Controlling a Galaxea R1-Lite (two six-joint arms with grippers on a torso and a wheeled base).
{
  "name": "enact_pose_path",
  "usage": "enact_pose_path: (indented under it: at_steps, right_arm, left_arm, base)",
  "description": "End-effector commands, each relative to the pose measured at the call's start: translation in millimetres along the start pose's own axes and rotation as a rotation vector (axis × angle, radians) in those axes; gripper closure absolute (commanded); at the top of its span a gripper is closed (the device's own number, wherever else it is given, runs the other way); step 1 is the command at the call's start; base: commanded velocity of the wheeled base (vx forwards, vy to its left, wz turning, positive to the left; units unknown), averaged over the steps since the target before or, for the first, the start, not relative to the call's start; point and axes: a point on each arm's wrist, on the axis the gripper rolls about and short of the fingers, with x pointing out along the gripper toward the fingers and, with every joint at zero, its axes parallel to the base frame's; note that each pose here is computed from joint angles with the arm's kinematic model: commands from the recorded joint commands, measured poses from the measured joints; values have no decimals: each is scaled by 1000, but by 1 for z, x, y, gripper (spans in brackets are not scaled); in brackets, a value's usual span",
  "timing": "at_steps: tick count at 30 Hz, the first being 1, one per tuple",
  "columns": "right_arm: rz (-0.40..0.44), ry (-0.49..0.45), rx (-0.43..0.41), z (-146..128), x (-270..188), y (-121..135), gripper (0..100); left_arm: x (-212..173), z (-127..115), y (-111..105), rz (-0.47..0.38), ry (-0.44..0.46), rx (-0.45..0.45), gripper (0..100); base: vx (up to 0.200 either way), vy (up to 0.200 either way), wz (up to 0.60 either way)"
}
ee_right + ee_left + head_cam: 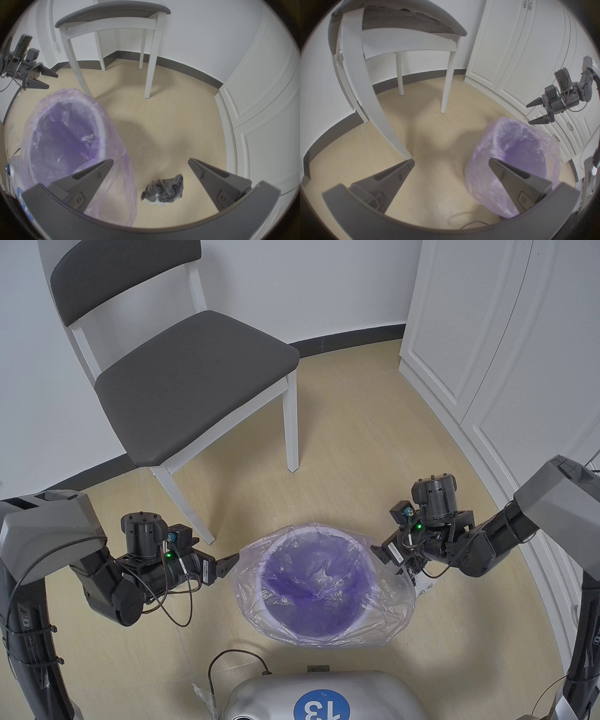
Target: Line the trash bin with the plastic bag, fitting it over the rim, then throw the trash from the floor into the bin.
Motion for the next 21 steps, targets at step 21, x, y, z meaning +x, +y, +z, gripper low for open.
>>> enact_pose_path:
  at_steps: [21]
  right_arm:
    - [83,105,-48,-95,-6,52,0]
  left_arm:
    - [8,-86,-18,-100,22,-5,0]
  base:
    - [0,0,0]
